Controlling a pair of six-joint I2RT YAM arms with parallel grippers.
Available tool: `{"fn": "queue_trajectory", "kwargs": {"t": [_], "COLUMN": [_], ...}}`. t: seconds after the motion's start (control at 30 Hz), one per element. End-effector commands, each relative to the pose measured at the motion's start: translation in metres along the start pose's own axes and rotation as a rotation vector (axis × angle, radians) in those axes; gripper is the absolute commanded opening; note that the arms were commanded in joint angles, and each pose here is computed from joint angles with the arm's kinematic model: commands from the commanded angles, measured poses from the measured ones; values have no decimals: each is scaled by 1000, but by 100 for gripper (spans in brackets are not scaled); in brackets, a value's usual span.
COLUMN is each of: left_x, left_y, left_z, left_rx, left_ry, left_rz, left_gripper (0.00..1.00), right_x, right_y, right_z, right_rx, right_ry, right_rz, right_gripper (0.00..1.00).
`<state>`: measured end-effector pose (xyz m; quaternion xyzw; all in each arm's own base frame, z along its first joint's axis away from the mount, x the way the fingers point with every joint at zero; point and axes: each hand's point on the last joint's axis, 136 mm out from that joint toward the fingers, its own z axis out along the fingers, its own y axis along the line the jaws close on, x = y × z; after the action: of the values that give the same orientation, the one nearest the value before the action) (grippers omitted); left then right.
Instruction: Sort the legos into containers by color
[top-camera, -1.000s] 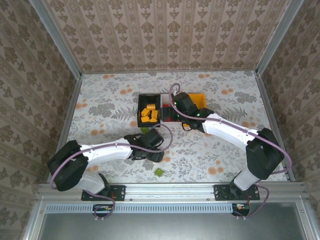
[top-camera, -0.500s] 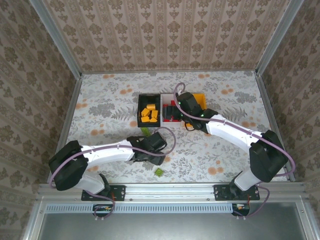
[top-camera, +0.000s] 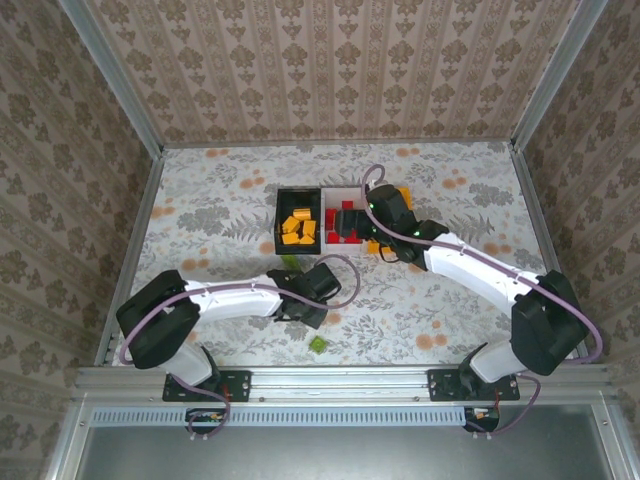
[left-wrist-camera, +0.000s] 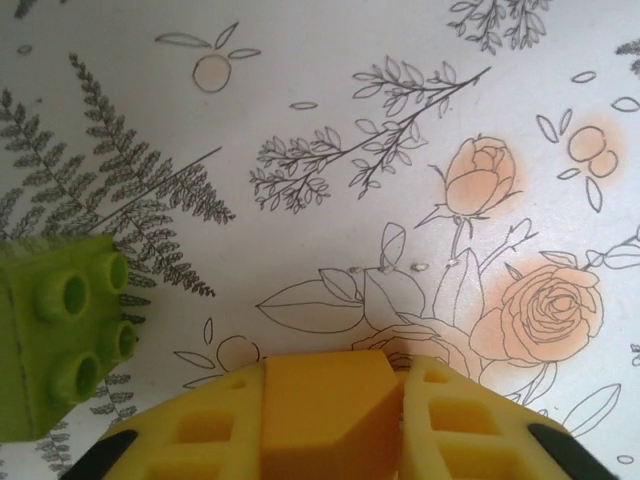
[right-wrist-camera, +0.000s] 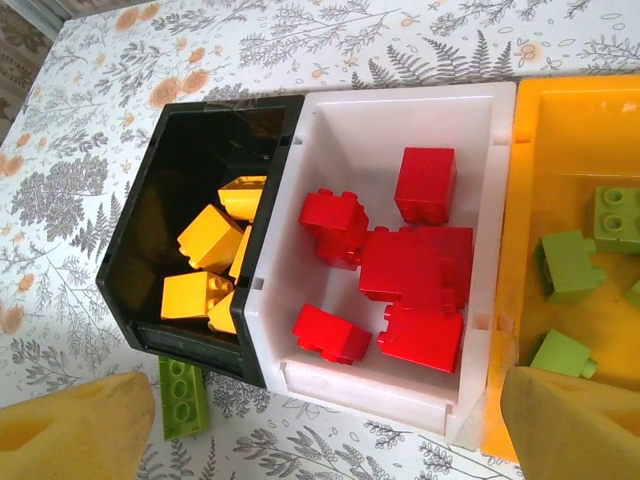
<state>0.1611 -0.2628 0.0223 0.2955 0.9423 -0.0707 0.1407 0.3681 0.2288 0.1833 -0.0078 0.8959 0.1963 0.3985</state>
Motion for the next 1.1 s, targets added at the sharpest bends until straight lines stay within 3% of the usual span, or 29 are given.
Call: {"fn": "queue_trajectory", "kwargs": {"t": [0.0,0.37,0.5,0.67,0.77,0.83,1.07], "left_x": [-13,-137,-174,-206,-219,-227,-221], "left_y": [2,89,122,146,153,154,127], "left_z": [-14,-109,-107,-80,-69,-69,-101], "left_rx": [1,-53,-87,-108,-114,-113,-37], "left_ry": [-45,-459,-497,-468,-454,-459,-521], "left_rz": [-2,-243,-310,-352,-361,-362,-344], "left_gripper": [19,22,23,26,35,46,76], "right_x": [-11,8,15,16,14,15,16], "right_y": [-5,-22,-30,-36,-37,-36,-38], "right_z": [-12,-19,-18,-23,-27,-29,-32], "right_rx": [1,20,44,54,54,51,47], "right_ry": [-48,-28,-14,-19,-27,-28,-29], "right_rz": [27,59,62,67,70,70,75], "right_gripper": [91,91,91,91,91,91,92]}}
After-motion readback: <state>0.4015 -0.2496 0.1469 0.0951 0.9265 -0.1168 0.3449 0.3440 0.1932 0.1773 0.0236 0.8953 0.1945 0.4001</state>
